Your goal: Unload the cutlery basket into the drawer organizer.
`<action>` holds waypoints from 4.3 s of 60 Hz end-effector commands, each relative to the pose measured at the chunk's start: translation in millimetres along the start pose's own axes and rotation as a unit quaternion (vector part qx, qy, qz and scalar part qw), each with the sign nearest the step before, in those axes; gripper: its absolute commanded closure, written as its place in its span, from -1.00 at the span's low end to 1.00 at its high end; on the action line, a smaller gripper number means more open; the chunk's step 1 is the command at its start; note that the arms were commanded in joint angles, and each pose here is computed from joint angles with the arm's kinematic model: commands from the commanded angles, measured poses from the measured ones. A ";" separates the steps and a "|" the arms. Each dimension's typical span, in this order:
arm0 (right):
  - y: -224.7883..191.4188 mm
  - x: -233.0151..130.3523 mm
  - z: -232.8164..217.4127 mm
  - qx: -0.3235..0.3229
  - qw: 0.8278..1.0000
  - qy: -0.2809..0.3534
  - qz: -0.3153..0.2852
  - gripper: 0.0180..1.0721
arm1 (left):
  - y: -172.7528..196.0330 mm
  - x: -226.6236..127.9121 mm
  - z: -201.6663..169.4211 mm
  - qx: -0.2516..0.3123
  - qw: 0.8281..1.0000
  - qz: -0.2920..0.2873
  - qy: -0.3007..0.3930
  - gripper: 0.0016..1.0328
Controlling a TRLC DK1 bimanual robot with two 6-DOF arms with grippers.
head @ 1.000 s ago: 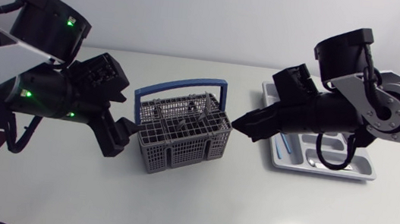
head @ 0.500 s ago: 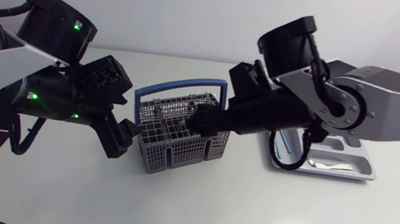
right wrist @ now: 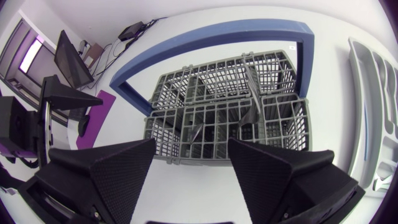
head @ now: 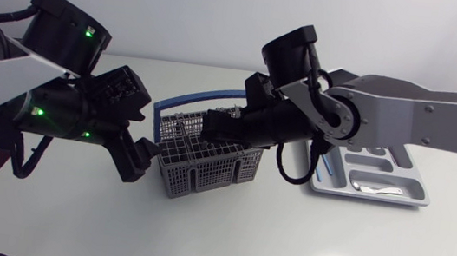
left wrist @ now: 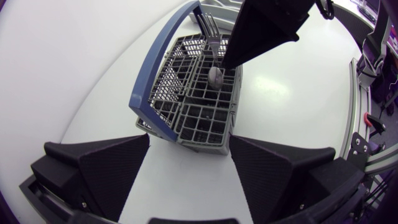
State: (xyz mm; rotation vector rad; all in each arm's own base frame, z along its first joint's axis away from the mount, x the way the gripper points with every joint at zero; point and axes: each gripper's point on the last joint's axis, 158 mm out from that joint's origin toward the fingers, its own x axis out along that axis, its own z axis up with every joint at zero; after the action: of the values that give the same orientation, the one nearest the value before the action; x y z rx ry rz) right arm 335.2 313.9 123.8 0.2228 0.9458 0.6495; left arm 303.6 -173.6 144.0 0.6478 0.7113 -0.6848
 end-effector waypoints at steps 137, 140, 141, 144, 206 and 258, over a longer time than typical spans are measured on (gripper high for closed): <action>-2.4 28.0 6.6 0.135 0.991 0.016 -0.018 0.89 | -2.6 40.8 -12.6 -0.002 0.999 -0.013 0.037 -0.92; 0.9 22.7 9.6 0.132 0.991 0.009 -0.014 0.89 | -2.5 41.2 -13.0 -0.002 0.999 -0.013 0.038 -0.92; 1.5 21.4 10.2 0.131 0.991 0.008 -0.013 0.89 | -3.0 41.2 -12.7 -0.001 0.999 -0.013 0.038 -0.92; 2.7 18.1 12.2 0.130 0.992 0.004 -0.011 0.89 | -3.5 41.2 -12.5 -0.001 0.999 -0.014 0.037 -0.92; 46.5 -80.4 57.4 0.082 0.992 -0.080 0.055 0.89 | -6.8 47.2 -13.6 0.005 0.999 -0.017 0.046 -0.92; -262.8 -181.7 -50.4 -0.040 0.963 0.010 -0.267 0.89 | -11.4 38.4 -9.0 0.017 0.999 -0.016 0.034 -0.92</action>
State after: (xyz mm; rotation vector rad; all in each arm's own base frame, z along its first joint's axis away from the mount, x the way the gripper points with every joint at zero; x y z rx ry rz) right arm 334.1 0.7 120.1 -0.0442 0.9134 0.1797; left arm 314.7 -185.8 102.3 0.6789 0.7949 -0.7072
